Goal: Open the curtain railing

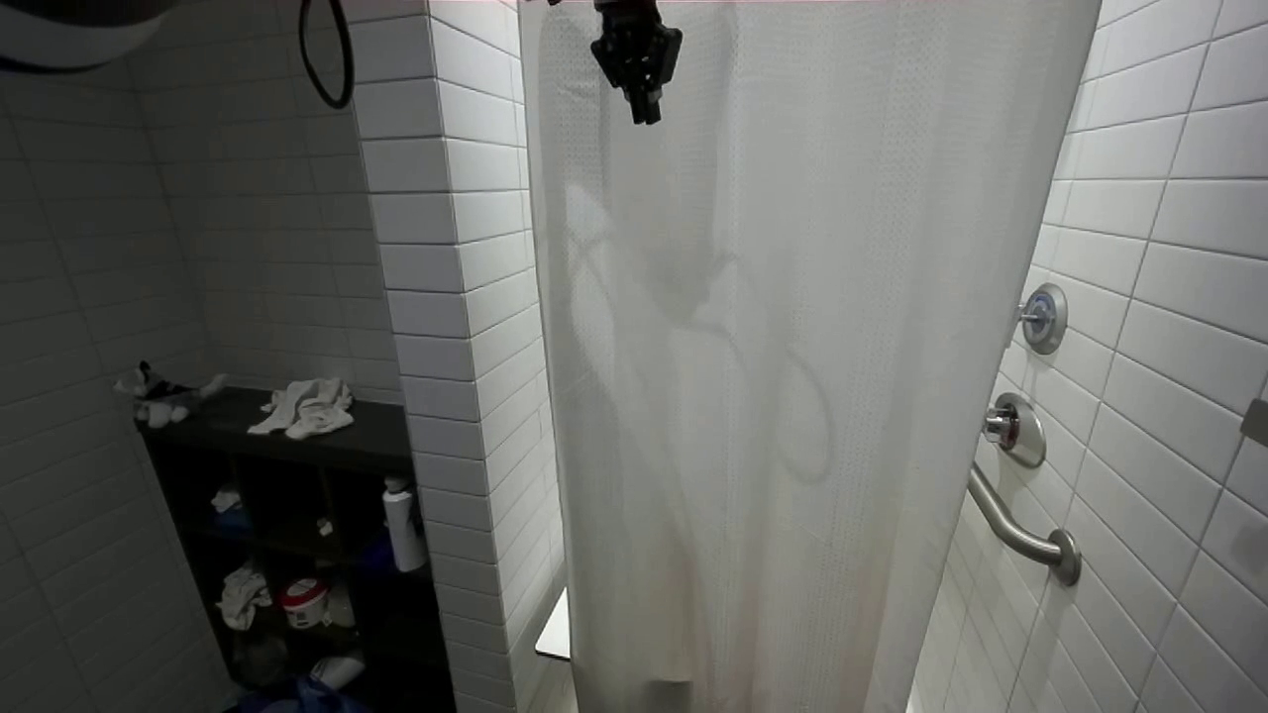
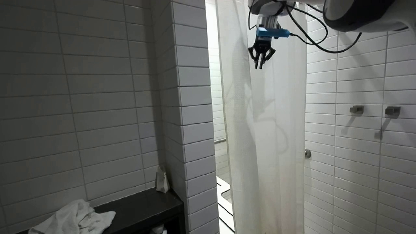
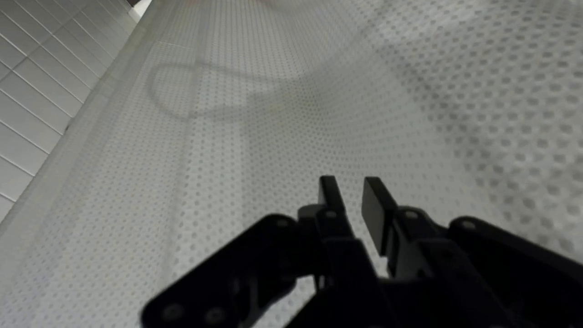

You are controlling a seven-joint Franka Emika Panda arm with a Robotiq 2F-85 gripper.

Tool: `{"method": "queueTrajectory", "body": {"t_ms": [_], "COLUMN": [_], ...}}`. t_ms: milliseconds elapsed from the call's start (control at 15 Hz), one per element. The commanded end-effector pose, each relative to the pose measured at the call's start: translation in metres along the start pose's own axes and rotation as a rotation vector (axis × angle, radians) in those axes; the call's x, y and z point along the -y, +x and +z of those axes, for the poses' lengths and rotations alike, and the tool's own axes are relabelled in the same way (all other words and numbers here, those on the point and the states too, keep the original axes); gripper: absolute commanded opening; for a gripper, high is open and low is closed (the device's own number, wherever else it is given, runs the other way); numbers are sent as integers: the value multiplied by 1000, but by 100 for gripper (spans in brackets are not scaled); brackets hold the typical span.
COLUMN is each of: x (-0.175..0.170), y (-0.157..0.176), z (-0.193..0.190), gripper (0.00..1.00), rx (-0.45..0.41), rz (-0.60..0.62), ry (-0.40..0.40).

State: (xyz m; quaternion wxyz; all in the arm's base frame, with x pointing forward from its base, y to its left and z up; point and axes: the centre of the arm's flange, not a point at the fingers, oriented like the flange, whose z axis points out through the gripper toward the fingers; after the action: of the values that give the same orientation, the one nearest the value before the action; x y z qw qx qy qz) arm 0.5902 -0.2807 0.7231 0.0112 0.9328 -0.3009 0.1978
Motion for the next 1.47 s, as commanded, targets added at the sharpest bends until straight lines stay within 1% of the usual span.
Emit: {"method": "queueTrajectory", "body": {"t_ms": [0, 67, 200, 333, 467, 733, 933, 1133, 1400], "x": [15, 21, 31, 44, 57, 85, 97, 105, 112], "y": [3, 0, -6, -12, -19, -23, -24, -22, -21], "z": [-9, -11, -14, -18, -24, -31, -33, -36, -36], "gripper": [53, 61, 73, 88, 99, 100, 100, 100, 100], "rx": [-34, -40, -58, -96, -133, -203, -249, -299, -341], "rz": [-20, -31, -45, -50, -45, 43, 83, 101, 115], "ry": [-7, -6, -2, -11, -10, 3, 9, 17, 28]}}
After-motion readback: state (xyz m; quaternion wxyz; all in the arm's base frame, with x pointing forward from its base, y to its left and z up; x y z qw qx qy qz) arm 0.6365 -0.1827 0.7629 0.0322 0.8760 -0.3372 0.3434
